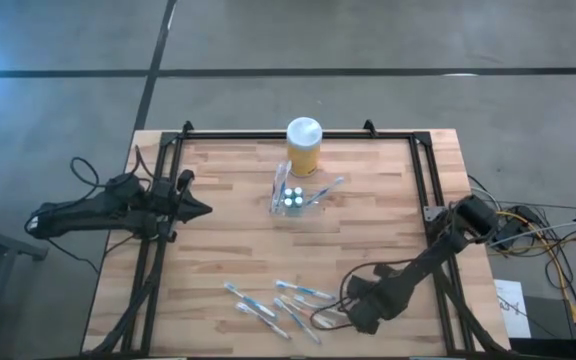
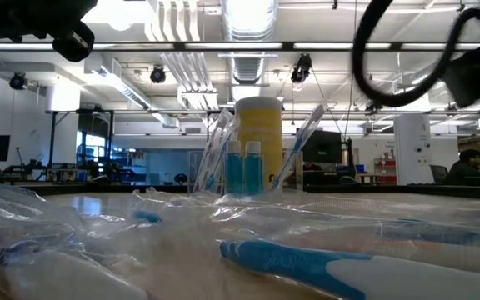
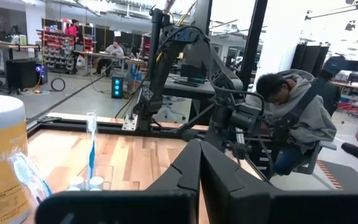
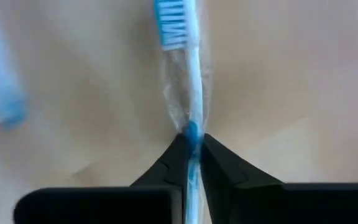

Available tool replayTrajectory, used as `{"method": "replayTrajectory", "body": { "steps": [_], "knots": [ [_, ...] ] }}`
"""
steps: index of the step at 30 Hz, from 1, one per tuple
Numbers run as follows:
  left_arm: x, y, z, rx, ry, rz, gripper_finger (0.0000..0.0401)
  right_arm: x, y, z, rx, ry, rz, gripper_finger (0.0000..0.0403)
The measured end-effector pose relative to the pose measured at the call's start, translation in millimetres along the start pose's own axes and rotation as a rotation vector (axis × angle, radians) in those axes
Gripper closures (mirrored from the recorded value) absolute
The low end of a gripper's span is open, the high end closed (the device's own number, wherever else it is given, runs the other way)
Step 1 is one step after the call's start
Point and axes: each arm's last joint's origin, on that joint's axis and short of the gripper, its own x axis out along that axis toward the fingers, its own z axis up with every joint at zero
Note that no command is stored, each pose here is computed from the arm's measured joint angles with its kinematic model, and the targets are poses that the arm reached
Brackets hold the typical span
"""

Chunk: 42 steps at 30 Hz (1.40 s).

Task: Pick & Place toothbrushing station
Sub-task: Put the blue toothbrush into the transparent organizer

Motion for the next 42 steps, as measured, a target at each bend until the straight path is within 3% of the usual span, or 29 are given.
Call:
{"method": "replayTrajectory", "body": {
  "steps": [2, 7, 13, 19, 28, 34, 42],
  "knots": [
    [0, 0, 0, 0.000, 0.000, 0.000, 0.0394, -10, -6, 4, 0.006, -0.059, -0.027, 0.0382],
    [0, 0, -1, -0.002, 0.001, 0.002, 0.0386, -68, -20, 11, 0.021, -0.342, 0.051, 0.0384],
    [0, 0, -1, 0.006, 0.000, 0.003, 0.0386, -136, -45, 17, 0.017, -0.831, 0.151, 0.0385],
    [0, 0, -1, 0.014, 0.001, 0.004, 0.0394, -166, -67, 31, -0.037, -1.152, 0.266, 0.0388],
    [0, 0, -1, 0.021, 0.001, 0.004, 0.0387, -109, -107, 54, -0.044, -1.359, 0.302, 0.0398],
    [0, 0, -1, 0.062, 0.001, 0.010, 0.0395, -67, -138, 70, -0.058, -1.554, 0.450, 0.0397],
    [0, 1, -1, 0.085, -0.003, 0.033, 0.0386, -35, -160, 88, 0.047, -1.753, 0.381, 0.0396]
  ]
}}
